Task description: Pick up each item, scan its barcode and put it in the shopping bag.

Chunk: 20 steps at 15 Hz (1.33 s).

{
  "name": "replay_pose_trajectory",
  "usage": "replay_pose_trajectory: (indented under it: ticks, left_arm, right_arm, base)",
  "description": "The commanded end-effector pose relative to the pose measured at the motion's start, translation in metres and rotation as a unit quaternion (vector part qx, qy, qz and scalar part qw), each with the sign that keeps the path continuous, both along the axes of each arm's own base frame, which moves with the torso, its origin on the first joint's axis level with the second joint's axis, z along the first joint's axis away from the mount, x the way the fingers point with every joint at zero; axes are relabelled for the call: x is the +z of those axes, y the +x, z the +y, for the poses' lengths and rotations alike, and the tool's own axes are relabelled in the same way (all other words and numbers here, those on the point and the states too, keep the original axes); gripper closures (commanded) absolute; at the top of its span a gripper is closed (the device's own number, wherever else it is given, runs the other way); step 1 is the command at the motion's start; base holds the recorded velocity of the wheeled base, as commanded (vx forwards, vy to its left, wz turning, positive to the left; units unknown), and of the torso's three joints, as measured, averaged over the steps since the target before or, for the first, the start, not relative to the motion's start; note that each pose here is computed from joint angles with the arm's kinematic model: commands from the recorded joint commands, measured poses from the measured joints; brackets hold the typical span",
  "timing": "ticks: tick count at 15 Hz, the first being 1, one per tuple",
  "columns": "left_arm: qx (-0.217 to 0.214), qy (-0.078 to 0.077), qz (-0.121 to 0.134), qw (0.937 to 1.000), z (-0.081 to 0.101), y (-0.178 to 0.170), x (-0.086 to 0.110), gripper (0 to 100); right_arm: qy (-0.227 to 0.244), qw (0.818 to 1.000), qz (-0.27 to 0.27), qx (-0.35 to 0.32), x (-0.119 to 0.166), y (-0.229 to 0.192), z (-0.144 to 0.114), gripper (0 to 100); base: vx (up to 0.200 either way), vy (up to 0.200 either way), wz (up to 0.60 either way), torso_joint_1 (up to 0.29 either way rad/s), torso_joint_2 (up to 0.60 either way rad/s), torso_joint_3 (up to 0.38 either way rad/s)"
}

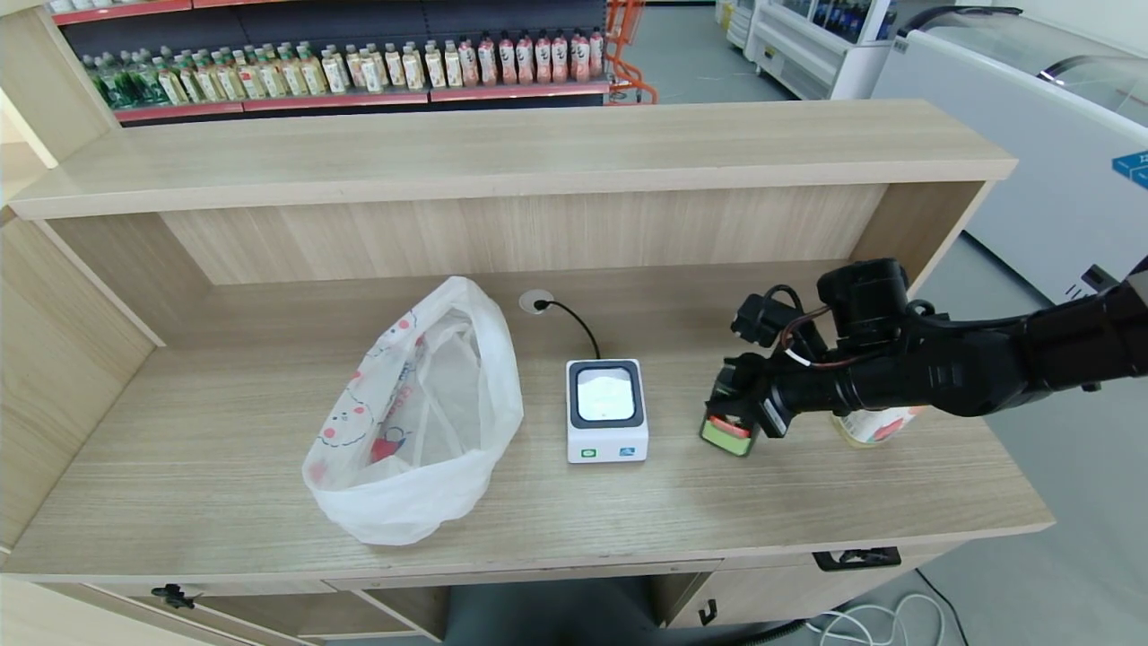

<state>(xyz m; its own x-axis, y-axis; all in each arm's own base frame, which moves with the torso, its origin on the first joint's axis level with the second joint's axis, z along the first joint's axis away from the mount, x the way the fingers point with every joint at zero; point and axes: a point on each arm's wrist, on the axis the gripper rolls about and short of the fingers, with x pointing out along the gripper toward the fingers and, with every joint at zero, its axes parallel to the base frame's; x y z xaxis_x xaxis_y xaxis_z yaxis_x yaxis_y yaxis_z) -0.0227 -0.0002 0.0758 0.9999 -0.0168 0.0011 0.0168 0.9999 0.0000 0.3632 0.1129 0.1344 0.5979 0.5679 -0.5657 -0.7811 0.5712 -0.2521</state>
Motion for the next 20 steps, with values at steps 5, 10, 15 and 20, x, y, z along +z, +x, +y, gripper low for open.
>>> replay_pose_trajectory:
  ticks: [5, 10, 15, 20]
  left_arm:
    - [0.000, 0.000, 0.000, 1.0000, 0.000, 0.000, 0.000, 0]
    - [0.000, 0.000, 0.000, 1.0000, 0.000, 0.000, 0.000, 0]
    - [0.000, 0.000, 0.000, 1.0000, 0.000, 0.000, 0.000, 0]
    - [0.000, 0.000, 0.000, 1.0000, 0.000, 0.000, 0.000, 0]
  right_arm:
    - [-0.016, 1.000, 0.006, 0.003, -0.006, -0.009, -0.006, 100]
    - [0.028, 0.995, -0.100, 0.000, 0.074, -0.033, -0.011, 100]
    - [-0.096, 0.964, -0.236, 0.079, 0.096, -0.109, -0.039, 100]
    - [-0.231, 0.806, -0.425, 0.341, 0.065, -0.157, -0.048, 100]
  base:
    - [0.000, 0.000, 0.00, 0.000, 0.00, 0.000]
    - [0.000, 0.000, 0.00, 0.000, 0.00, 0.000]
    - [0.000, 0.000, 0.00, 0.000, 0.00, 0.000]
    - [0.000, 0.000, 0.00, 0.000, 0.00, 0.000]
